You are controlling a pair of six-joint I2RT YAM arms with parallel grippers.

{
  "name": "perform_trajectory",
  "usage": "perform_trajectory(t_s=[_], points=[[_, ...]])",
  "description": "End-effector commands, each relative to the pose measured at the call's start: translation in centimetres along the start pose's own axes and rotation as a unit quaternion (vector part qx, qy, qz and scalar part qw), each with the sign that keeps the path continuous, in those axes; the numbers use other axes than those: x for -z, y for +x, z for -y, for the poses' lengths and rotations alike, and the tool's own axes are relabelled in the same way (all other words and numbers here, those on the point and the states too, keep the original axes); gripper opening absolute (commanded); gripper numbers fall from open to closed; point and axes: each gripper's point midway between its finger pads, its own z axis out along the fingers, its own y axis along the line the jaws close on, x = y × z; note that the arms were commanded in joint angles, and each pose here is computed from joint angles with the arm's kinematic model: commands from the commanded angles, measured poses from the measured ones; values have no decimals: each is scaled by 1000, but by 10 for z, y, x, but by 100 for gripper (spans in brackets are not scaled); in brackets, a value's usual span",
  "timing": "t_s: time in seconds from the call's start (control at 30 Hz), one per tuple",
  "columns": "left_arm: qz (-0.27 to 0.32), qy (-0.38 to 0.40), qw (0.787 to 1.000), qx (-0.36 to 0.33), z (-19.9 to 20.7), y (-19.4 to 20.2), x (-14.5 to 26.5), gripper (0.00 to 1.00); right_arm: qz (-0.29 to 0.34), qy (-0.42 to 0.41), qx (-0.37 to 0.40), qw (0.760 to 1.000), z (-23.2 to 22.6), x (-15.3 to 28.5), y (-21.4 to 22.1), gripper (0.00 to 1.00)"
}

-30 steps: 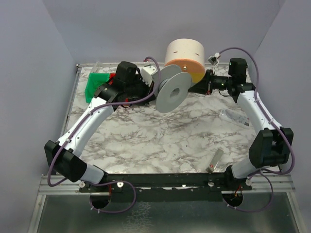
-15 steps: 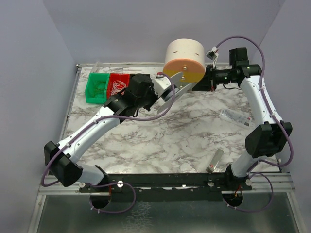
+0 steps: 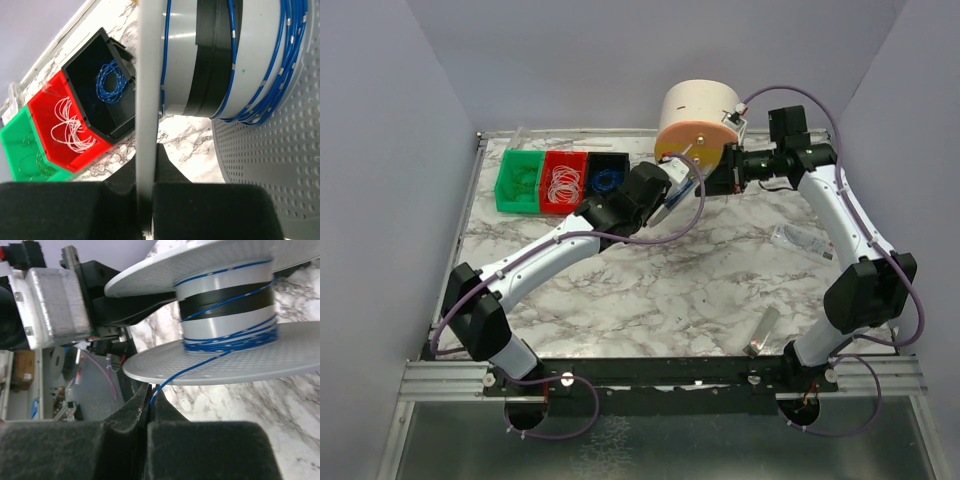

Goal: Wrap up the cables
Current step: Wrap the cable around the cable reel.

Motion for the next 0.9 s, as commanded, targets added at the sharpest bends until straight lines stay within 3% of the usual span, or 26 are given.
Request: perform_trajectory(t_s=[0.0,0.17,0.33,0.5,0.87], points=[[2,-117,990,77,-39,-9,-3,0,28,-63,-23,997,-46,-4,-15,0],[15,-119,984,132,-35,-13,-8,0,39,-119,-62,990,-50,-20,-14,0],[30,-93,978,184,-24,-23,-10,0,68,-142,-44,986,-57,-35,-24,0],[32,-59,972,223,-10,-33,-15,0,104,-109,3,989,-57,-52,-36,0],[24,28,940,339,-12,-51,-25,0,92,-18,67,993,-35,-87,-5,0]])
